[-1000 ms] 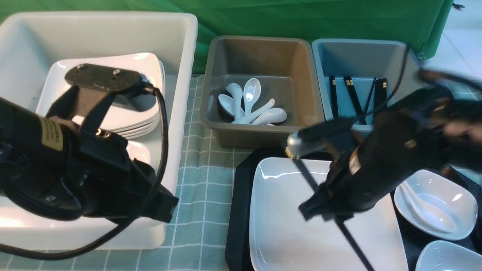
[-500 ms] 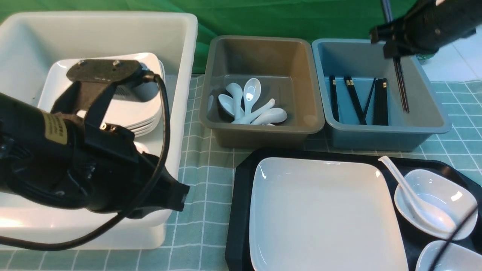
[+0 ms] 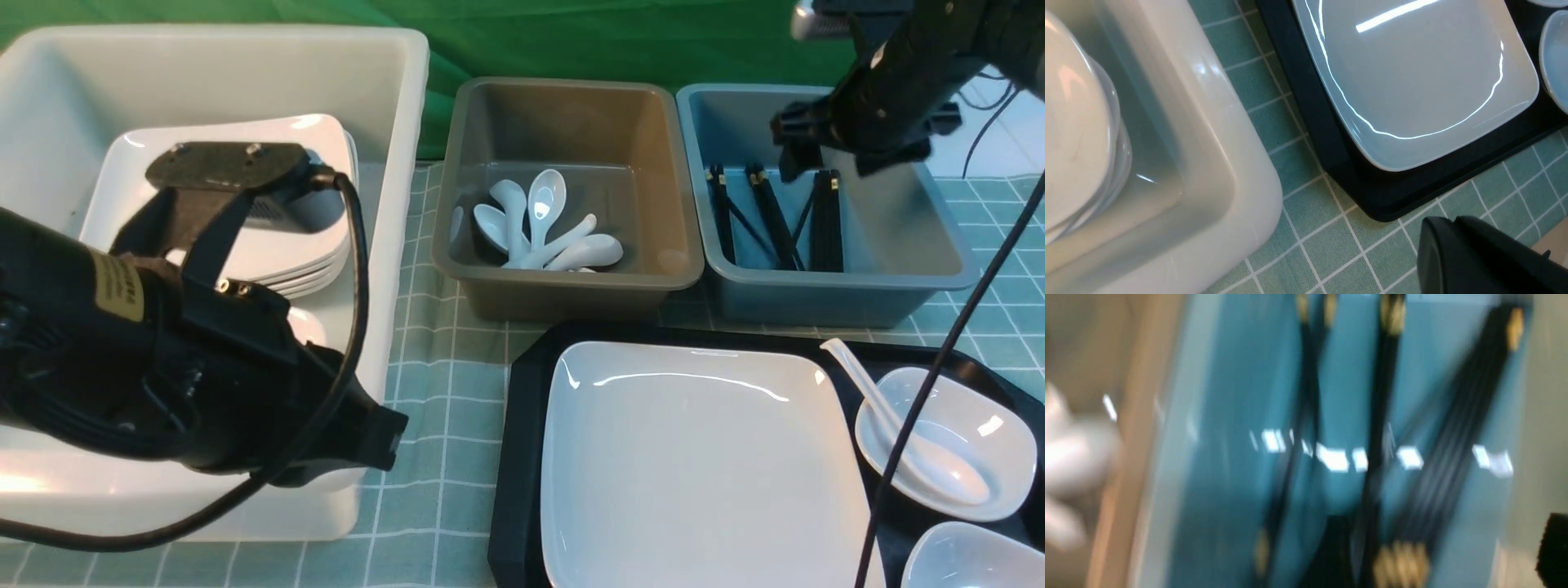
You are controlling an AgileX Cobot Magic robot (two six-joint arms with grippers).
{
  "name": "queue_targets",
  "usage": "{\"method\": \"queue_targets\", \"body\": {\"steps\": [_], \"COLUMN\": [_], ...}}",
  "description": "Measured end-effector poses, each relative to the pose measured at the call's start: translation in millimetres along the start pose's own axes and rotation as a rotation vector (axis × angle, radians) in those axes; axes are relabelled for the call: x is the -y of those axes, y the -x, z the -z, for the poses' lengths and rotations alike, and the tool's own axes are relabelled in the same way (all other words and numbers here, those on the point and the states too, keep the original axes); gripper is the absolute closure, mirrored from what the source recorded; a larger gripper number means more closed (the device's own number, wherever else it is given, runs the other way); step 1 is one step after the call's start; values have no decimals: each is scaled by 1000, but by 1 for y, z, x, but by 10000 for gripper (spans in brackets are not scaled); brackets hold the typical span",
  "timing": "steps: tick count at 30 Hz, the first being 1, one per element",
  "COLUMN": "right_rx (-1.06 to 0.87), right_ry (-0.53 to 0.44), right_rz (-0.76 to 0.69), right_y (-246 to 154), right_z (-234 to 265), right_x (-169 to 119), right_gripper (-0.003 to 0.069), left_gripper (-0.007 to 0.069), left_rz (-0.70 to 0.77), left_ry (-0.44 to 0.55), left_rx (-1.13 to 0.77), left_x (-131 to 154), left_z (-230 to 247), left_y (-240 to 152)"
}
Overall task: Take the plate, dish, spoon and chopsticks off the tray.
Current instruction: Use the right arm to put the chopsticks into the small storage box on the right, then use the right arm to grab a soup spoon from the plate
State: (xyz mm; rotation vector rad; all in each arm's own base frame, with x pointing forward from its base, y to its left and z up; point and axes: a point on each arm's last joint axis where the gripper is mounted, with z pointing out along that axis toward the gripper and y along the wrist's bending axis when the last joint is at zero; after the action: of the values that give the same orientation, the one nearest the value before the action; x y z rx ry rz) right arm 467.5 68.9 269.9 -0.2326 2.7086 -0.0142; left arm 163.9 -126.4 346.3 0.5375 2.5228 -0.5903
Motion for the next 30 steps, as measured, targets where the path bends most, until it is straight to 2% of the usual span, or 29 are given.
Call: {"method": "queue_targets", "body": {"steps": [1,2,6,8,9,11,13,17,19,20,23,30], "right_rx": [-67,-116,-121,-147,-165,-175,-138,-71,-56,-48,-20,36], "right_ry": [-7,-11,-16,-10,-7,-4,-2,6,9,10,17,32], "right_rz": [23,49,96,102,108,116,124,135,147,154,186,221], "right_y": [-7,-13,-35,-58,-71,-98,-123,-147,-148,-147,-143,-137], "right_z": [10,22,65,81,85,86,73,32,14,8,-6,-27], "right_x": [1,2,4,3,3,2,0,-5,-7,-7,-14,-27], "right_gripper": [69,141,510,593,609,607,541,188,77,54,60,133], "left_gripper": [617,617,617,617,617,617,617,617,617,617,617,617], "left_rz": [0,-1,-4,-10,-14,-20,-31,-52,-57,-61,-67,-68], "left_ry": [0,0,0,6,11,19,25,30,34,36,41,43], "left_rx": [10,27,84,101,104,108,110,111,119,123,132,133], "left_x": [0,0,0,0,-1,-1,-2,-2,-3,-3,-3,-3], "left_z": [0,0,0,0,0,1,1,1,1,1,1,1], "left_y": [1,2,8,9,9,10,10,10,11,11,12,12]}}
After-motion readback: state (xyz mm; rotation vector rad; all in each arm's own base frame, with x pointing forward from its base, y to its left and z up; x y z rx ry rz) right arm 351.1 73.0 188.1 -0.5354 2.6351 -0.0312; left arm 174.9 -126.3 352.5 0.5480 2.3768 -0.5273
